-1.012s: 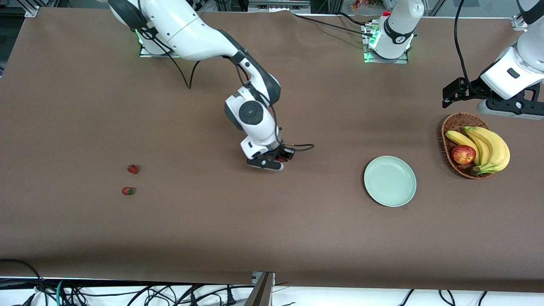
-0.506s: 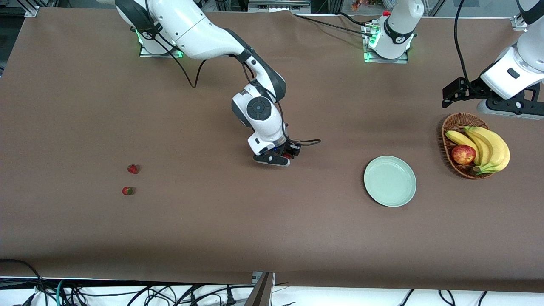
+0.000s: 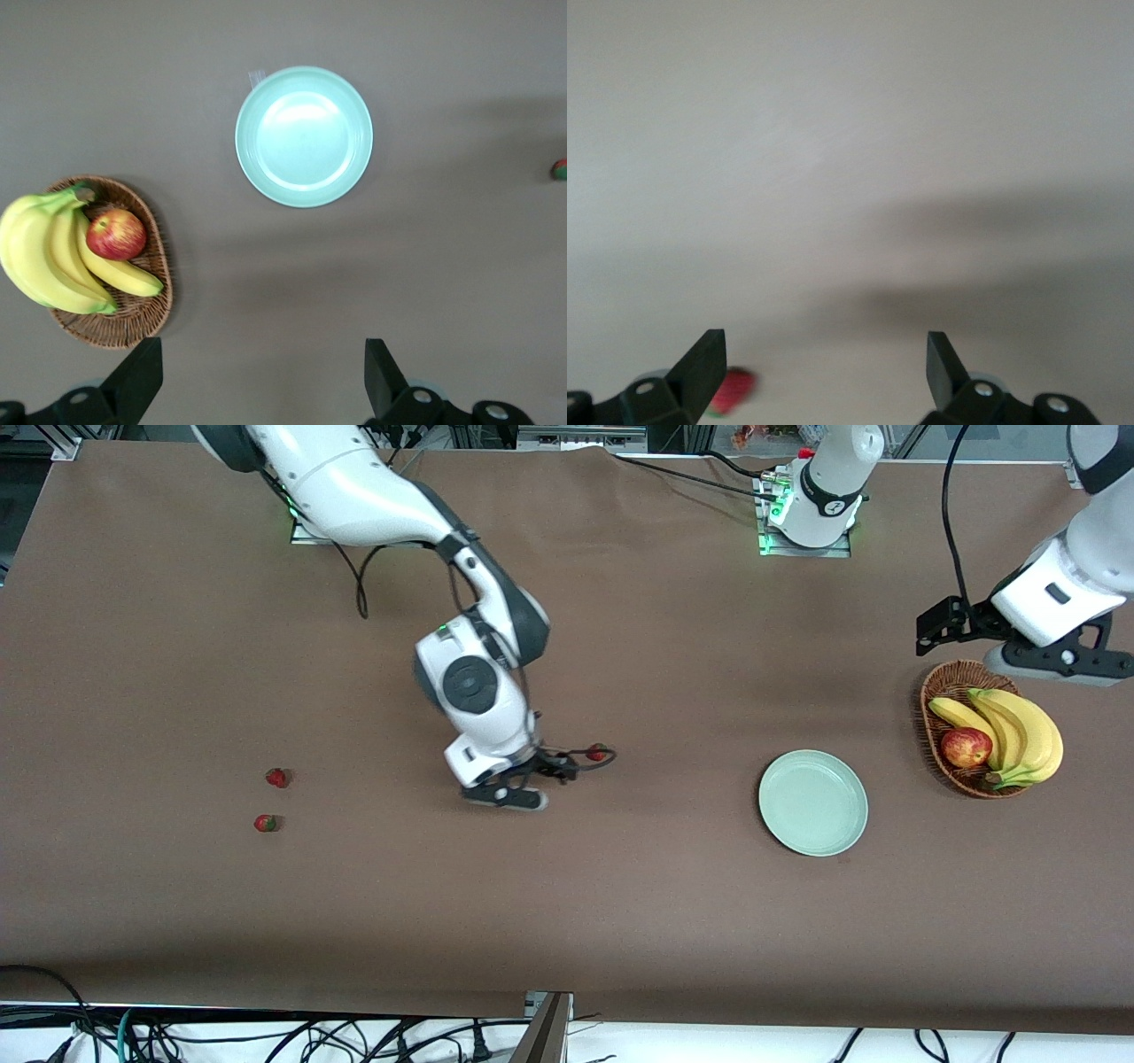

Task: Collect all strawberries into plate
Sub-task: 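Carry the strawberry to mid-table and release it with the right gripper, then grasp the strawberry with the left gripper while the right gripper grasps another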

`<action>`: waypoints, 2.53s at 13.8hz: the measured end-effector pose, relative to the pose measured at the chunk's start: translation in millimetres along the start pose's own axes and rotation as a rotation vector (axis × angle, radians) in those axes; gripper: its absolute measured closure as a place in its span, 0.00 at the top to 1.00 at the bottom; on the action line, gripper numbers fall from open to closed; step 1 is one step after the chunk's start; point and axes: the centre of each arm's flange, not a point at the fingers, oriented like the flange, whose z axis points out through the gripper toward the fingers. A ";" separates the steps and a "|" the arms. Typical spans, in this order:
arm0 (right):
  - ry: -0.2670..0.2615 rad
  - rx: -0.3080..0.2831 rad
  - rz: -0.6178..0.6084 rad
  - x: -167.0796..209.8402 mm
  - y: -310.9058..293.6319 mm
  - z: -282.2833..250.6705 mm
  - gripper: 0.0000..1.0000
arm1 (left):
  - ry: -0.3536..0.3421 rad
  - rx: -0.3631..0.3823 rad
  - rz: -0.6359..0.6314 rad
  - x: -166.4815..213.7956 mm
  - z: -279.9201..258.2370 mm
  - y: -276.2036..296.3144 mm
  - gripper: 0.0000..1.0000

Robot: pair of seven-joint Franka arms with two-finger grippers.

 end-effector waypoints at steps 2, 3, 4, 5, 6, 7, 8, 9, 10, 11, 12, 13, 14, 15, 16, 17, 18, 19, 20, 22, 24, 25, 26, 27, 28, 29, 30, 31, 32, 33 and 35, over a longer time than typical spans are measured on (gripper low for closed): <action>-0.063 -0.060 -0.022 38.4 64.6 -25.4 1.00 | -0.077 -0.004 0.021 8.5 26.3 9.9 1.00; -0.097 -0.086 -0.034 57.7 103.5 -35.1 1.00 | -0.111 -0.010 0.029 12.4 39.3 16.1 1.00; -0.132 -0.111 -0.042 75.2 144.2 -41.0 1.00 | -0.137 -0.027 0.032 16.1 51.6 20.3 1.00; -0.160 -0.137 -0.044 90.3 184.1 -44.1 1.00 | -0.150 -0.049 0.030 20.9 63.2 22.4 1.00; -0.181 -0.159 -0.054 102.2 220.7 -45.1 1.00 | -0.147 -0.078 0.028 27.8 74.2 25.8 1.00; -0.198 -0.175 -0.074 110.8 253.0 -44.4 1.00 | -0.140 -0.108 0.034 36.3 86.9 34.3 1.00; -0.211 -0.187 -0.098 116.3 279.6 -42.5 1.00 | -0.140 -0.126 0.054 45.0 103.3 50.6 1.00; -0.224 -0.197 -0.120 119.4 300.5 -39.8 1.00 | -0.142 -0.133 0.088 53.9 122.6 74.5 1.00; -0.239 -0.202 -0.138 120.9 318.2 -35.9 1.00 | -0.138 -0.133 0.134 63.6 146.1 105.6 1.00; -0.254 -0.201 -0.152 121.4 332.2 -32.2 1.00 | -0.130 -0.135 0.177 70.8 168.6 136.6 1.00; -0.266 -0.198 -0.164 121.4 343.5 -28.9 1.00 | -0.119 -0.139 0.218 75.0 188.7 168.4 1.00; -0.276 -0.195 -0.174 121.4 353.1 -26.2 1.00 | -0.095 -0.144 0.247 77.4 205.7 202.3 1.00; -0.284 -0.192 -0.181 120.9 361.3 -23.2 1.00 | -0.050 -0.149 0.249 79.2 219.7 236.9 1.00; -0.285 -0.188 -0.193 120.3 367.4 -19.2 1.00 | -0.004 -0.157 0.228 79.8 232.8 267.1 1.00; -0.281 -0.186 -0.208 119.4 371.8 -13.8 1.00 | 0.032 -0.168 0.199 79.6 247.1 292.6 1.00; -0.278 -0.185 -0.224 117.9 376.5 -7.6 1.00 | 0.048 -0.176 0.171 77.6 262.1 314.4 1.00; -0.276 -0.185 -0.237 116.2 381.6 -1.5 1.00 | 0.051 -0.175 0.153 74.6 276.0 330.8 1.00; -0.274 -0.185 -0.247 114.3 387.4 4.7 1.00 | 0.061 -0.170 0.146 72.4 289.1 344.9 1.00; -0.272 -0.185 -0.250 112.3 393.5 10.7 1.00 | 0.091 -0.165 0.134 73.0 301.1 357.1 1.00; -0.268 -0.184 -0.254 108.5 402.3 20.5 1.00 | 0.140 -0.158 0.118 75.3 324.2 374.4 1.00; -0.273 -0.184 -0.257 104.6 405.9 27.3 1.00 | 0.172 -0.149 0.138 76.8 344.4 385.1 1.00; -0.281 -0.183 -0.266 102.3 406.9 30.4 1.00 | 0.188 -0.147 0.149 78.6 351.3 387.2 0.99; -0.289 -0.181 -0.276 99.8 408.2 33.5 1.00 | 0.208 -0.146 0.157 81.4 355.6 387.7 0.96; -0.294 -0.180 -0.284 97.7 409.7 36.7 1.00 | 0.224 -0.149 0.160 84.1 358.5 387.0 0.92; -0.295 -0.179 -0.289 95.4 412.2 40.5 1.00 | 0.232 -0.152 0.158 85.9 361.0 386.6 0.89; -0.295 -0.179 -0.293 92.8 415.3 45.2 1.00 | 0.235 -0.155 0.157 86.7 363.4 386.4 0.89; -0.297 -0.178 -0.298 89.6 418.3 50.0 1.00 | 0.235 -0.155 0.157 86.7 364.6 386.4 0.84; -0.305 -0.177 -0.304 86.6 421.0 54.0 1.00 | 0.235 -0.156 0.155 86.8 364.4 386.6 0.84; -0.311 -0.175 -0.311 84.5 424.7 56.5 1.00 | 0.237 -0.158 0.142 87.2 363.6 387.0 0.78; -0.314 -0.172 -0.315 84.0 429.3 57.3 1.00 | 0.237 -0.163 0.120 87.4 362.6 387.8 0.66; -0.315 -0.169 -0.317 84.5 436.5 56.8 0.98 | 0.233 -0.172 0.074 85.9 361.9 391.1 0.45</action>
